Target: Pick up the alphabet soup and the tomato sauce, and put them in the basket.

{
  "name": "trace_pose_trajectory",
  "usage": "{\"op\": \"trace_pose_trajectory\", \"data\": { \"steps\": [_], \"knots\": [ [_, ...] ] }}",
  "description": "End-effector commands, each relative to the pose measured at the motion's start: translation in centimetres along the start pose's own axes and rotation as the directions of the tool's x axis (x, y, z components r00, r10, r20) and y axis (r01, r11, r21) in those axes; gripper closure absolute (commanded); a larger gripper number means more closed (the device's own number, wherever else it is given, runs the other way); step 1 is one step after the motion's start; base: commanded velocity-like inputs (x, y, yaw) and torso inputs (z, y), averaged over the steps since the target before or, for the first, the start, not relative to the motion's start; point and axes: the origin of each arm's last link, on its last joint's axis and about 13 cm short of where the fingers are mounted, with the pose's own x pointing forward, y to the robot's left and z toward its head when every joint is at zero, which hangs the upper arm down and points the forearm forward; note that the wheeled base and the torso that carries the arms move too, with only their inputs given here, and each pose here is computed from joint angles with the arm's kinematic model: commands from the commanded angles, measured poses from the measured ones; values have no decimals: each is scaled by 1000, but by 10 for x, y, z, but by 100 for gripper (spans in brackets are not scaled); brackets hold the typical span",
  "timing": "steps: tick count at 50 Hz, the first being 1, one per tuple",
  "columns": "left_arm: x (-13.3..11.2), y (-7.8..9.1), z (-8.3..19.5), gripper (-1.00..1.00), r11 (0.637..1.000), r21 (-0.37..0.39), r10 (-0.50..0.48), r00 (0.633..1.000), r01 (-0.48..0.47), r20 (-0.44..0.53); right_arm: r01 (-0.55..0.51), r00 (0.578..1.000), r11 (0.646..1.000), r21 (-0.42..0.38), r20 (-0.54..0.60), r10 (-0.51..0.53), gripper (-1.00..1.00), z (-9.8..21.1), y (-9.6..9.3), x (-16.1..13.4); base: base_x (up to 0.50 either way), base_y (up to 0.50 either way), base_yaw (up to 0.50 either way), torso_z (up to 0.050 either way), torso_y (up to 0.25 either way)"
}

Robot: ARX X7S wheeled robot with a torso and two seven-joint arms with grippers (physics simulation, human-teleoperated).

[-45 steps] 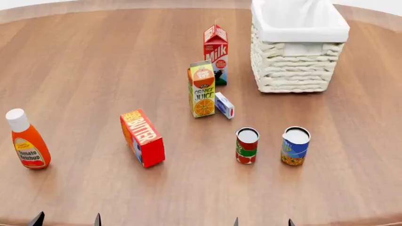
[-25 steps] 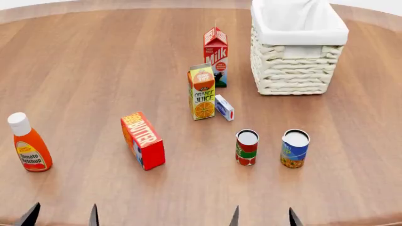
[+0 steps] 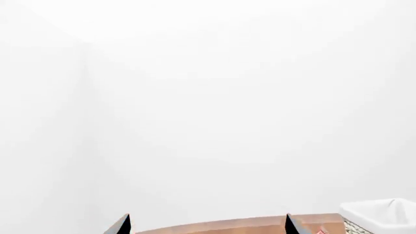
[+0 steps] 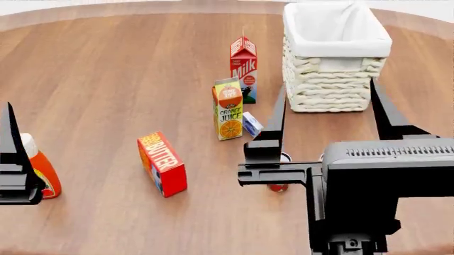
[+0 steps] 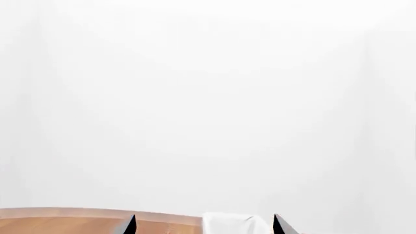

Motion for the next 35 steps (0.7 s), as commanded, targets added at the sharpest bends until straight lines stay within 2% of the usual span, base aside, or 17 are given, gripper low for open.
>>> {"op": "trace_pose_trajectory", "data": {
  "steps": [1, 19, 25, 27, 35],
  "knots": [
    [0, 6, 24, -100, 1000, -4, 13, 997, -13, 79, -3, 998, 1000, -22, 69, 5, -100, 25, -2, 4, 0, 0, 0, 50, 0],
    [-2, 7, 29, -100, 1000, -15, 12, 996, -11, 94, -5, 996, 1000, -14, 90, 6, -100, 27, 0, -1, 0, 0, 0, 50, 0],
    [-2, 6, 30, -100, 1000, -14, 8, 996, -6, 94, -10, 995, 1000, -18, 98, 11, -100, 19, 2, -4, 0, 0, 0, 50, 0],
    [-2, 7, 31, -100, 1000, -19, 12, 995, -10, 97, -13, 995, 1000, -15, 99, 14, -100, 27, 1, 0, 0, 0, 0, 50, 0],
    [-2, 7, 30, -100, 1000, -14, 16, 996, -15, 89, -22, 995, 1000, 9, 93, 21, -100, 26, 1, -1, 0, 0, 0, 49, 0]
  ]
}}
